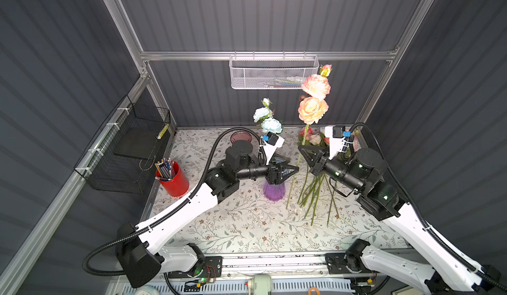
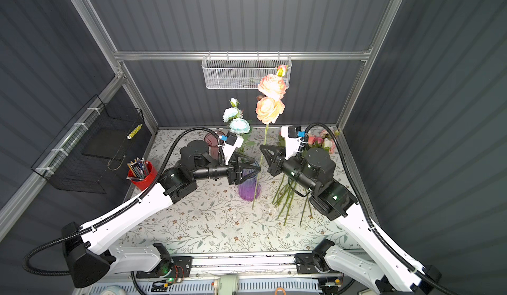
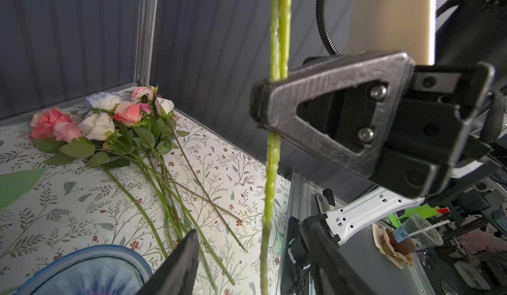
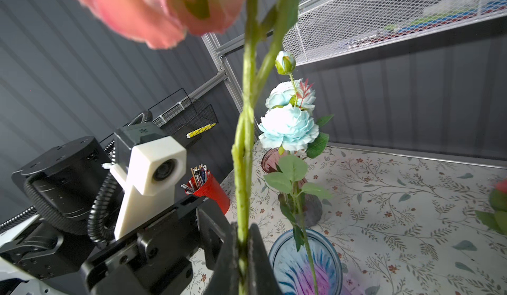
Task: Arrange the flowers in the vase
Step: 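Pass the pink rose stem from the right gripper into the left gripper, then lower the pink rose into the vase with left gripper while right gripper withdraws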
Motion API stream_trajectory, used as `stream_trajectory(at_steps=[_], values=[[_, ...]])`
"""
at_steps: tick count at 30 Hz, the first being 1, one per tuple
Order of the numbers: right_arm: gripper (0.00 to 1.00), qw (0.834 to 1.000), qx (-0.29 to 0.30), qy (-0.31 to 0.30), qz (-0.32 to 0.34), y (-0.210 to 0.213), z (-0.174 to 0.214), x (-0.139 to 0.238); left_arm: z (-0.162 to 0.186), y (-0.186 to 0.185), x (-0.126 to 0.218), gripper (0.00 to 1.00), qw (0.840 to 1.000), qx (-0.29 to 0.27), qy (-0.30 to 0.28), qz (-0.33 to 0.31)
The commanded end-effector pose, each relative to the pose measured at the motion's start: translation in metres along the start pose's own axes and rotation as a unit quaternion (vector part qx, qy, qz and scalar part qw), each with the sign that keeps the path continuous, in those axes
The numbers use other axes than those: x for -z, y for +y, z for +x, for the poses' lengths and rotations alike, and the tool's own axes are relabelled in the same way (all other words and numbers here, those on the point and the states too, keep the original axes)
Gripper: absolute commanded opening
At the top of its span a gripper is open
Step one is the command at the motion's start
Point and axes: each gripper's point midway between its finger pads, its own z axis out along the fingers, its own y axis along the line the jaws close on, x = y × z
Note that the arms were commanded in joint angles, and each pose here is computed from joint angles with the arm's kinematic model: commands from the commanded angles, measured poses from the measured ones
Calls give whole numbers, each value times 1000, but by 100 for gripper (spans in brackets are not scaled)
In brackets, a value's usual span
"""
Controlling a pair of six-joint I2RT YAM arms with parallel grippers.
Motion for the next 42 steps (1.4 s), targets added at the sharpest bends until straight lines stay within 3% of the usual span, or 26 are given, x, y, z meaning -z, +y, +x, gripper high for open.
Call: stream_trajectory(at_steps=[1,7,12,18,21,22,24,28,31,34,42], values=[[0,1000,-4,8,-13,5,6,-1,-16,-8,-1,58,1000,-16,-16,6],[0,999,-13,21,-22,6,16,-6,-18,-4,-9,37,1000,-10,-18,7],[0,999,-14,21,-25,7,19,-7,-17,-7,-12,31,1000,-5,-14,19],[0,999,-12,23,-22,6,22,-9,-20,-8,-13,0,1000,-9,-15,18],[4,999,-8,24,-29,9,22,-8,-23,-8,-11,0,1000,-12,-21,14],[11,999,-7,25,-33,10,21,-7,-24,-8,-10,0,1000,-12,-23,10],[39,999,-3,23,-33,11,19,-5,-28,-4,-9,0,999,-18,-29,-4],[51,1000,22,5,-17,12,7,13,-52,4,5,0,994,-58,-63,-65],[55,999,37,-31,24,0,-6,34,-81,14,21,0,982,-92,-101,-131],[58,994,55,-60,70,-14,-12,53,-112,10,31,0,970,-129,-132,-158],[61,984,75,-83,140,-41,-9,77,-126,37,8,0,955,-175,-121,-206]])
